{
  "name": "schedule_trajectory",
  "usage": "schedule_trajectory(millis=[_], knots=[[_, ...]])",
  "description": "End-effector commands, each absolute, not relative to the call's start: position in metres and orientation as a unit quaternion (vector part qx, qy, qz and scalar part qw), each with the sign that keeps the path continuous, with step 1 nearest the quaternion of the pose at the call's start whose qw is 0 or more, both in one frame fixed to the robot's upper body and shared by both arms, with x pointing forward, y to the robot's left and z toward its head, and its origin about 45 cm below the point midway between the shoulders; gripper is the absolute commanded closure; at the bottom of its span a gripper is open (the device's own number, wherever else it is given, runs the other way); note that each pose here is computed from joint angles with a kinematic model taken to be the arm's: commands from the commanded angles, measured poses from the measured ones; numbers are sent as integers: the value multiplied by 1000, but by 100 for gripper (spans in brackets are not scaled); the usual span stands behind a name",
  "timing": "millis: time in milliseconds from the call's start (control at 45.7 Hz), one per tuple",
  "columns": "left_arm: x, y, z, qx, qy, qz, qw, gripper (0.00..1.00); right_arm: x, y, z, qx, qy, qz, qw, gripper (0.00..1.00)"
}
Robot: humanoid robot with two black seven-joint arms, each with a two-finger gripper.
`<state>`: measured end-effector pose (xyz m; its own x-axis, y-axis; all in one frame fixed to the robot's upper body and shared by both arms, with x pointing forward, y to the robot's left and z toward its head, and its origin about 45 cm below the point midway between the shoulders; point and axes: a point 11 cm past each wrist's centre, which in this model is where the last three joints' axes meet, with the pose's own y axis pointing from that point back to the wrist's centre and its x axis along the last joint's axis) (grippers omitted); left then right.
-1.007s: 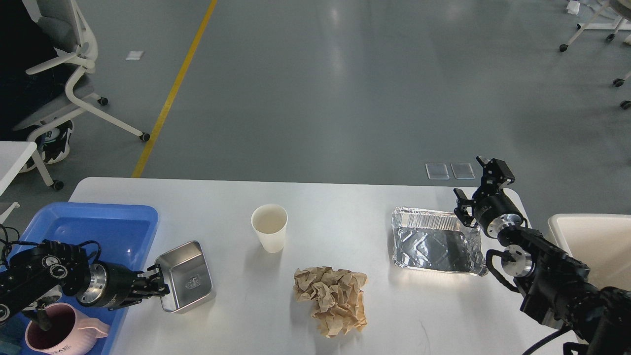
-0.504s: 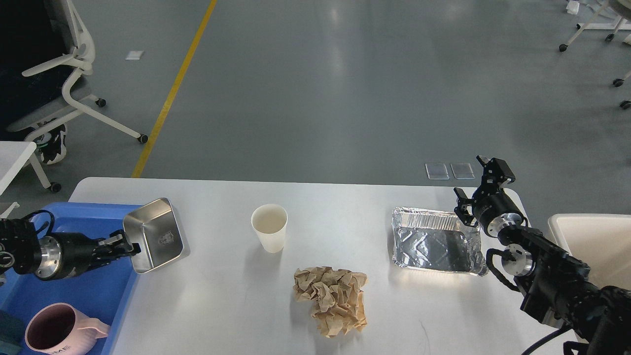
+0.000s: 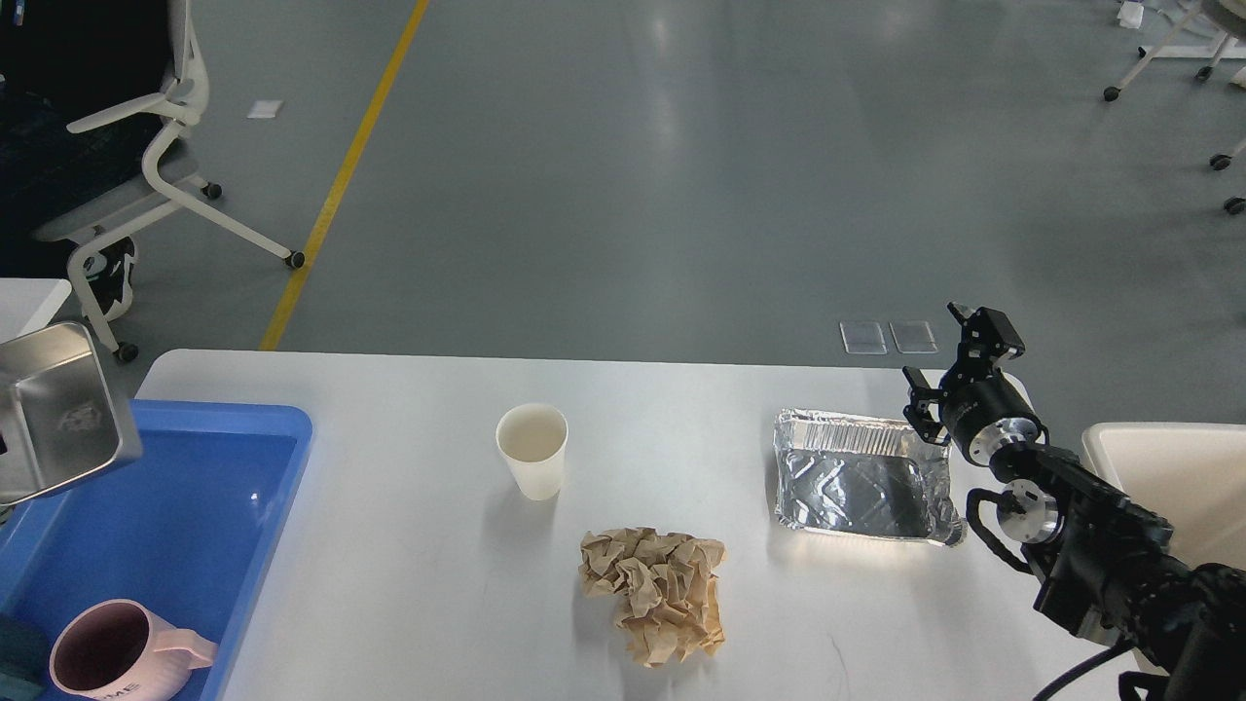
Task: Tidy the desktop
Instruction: 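Lift the metal tray and place it into the blue bin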
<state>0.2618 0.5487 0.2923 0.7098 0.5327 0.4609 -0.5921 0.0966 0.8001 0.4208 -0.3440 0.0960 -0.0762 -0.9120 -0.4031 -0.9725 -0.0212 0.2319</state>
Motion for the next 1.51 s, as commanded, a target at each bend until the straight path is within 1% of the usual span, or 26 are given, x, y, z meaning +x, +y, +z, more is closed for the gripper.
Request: schedule_trajectory(millis=[0, 109, 197, 328, 438, 482, 569, 657, 810, 1117, 1489], knots=[[247, 573, 337, 554, -30, 412, 723, 100, 422, -344, 97, -677, 696, 229, 67, 0], [244, 583, 343, 559, -31, 423, 713, 100, 424, -344, 99, -678, 696, 228, 68, 0], [245, 586, 335, 560, -28, 431, 706, 100, 425, -341, 101, -679, 694, 228, 69, 0], [271, 575, 285, 533, -17, 461, 709, 100, 425, -340, 100, -680, 693, 229, 70, 0], [286, 567, 231, 515, 41, 489, 703, 100, 426, -339, 101, -681, 693, 228, 70, 0], [293, 558, 213, 496, 61, 498, 708, 100, 426, -339, 101, -681, 693, 228, 70, 0], [299, 553, 181, 477, 89, 521, 702, 100, 426, -340, 101, -680, 693, 228, 70, 0], [304, 547, 158, 467, 104, 537, 694, 100, 426, -340, 102, -680, 693, 228, 70, 0], [308, 531, 129, 442, 136, 549, 697, 100, 427, -343, 103, -680, 694, 225, 70, 0], [310, 511, 105, 392, 197, 571, 694, 100, 432, -348, 111, -680, 696, 217, 72, 0], [301, 509, 93, 427, 238, 559, 669, 99, 435, -345, 114, -682, 694, 216, 75, 0]])
